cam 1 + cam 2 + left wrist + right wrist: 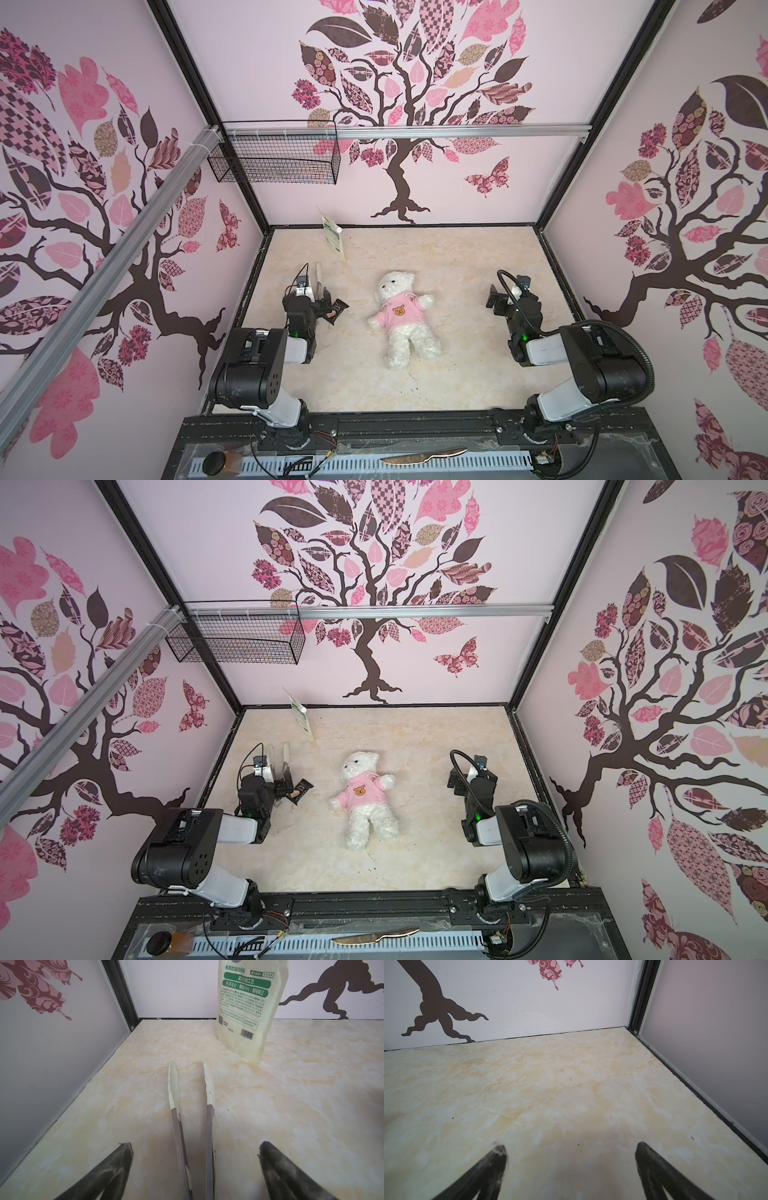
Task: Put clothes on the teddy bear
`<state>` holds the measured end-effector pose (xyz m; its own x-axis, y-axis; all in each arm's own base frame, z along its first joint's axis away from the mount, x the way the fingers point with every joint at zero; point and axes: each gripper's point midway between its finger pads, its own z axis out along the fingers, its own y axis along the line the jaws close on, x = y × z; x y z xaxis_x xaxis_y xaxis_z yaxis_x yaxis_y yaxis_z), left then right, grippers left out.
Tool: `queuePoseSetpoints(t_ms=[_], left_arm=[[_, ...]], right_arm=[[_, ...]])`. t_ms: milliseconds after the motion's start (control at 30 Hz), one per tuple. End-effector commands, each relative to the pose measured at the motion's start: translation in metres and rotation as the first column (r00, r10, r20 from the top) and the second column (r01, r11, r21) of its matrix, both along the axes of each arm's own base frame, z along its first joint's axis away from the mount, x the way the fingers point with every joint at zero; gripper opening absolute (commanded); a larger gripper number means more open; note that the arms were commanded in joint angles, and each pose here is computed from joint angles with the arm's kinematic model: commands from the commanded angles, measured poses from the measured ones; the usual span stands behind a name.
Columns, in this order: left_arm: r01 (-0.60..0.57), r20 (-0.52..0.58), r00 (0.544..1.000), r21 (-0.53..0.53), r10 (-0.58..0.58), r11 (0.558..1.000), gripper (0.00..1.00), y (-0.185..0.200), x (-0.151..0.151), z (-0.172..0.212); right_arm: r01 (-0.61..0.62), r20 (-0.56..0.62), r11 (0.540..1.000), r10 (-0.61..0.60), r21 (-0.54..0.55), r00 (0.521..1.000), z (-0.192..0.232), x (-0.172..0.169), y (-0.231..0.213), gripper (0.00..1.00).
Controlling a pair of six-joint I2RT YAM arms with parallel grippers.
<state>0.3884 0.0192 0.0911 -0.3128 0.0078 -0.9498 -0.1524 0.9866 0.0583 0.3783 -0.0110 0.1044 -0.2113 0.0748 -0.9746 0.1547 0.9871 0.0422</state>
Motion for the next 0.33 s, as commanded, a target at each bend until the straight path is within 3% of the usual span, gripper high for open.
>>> queuePoseSetpoints(t_ms=[0,300], left_arm=[[-0.011,0.037,0.999,-0.008,0.012,1.0,0.97,0.0026,0.0067,0.0124],[-0.012,0.035,0.999,-0.009,0.012,1.0,0.97,0.0026,0.0066,0.0118]], right_arm=[[-0.004,0.028,1.0,0.004,0.017,1.0,0.0073,0.0058,0.0012,1.0],[-0.004,0.028,1.0,0.004,0.019,1.0,0.0073,0.0059,0.0011,1.0]])
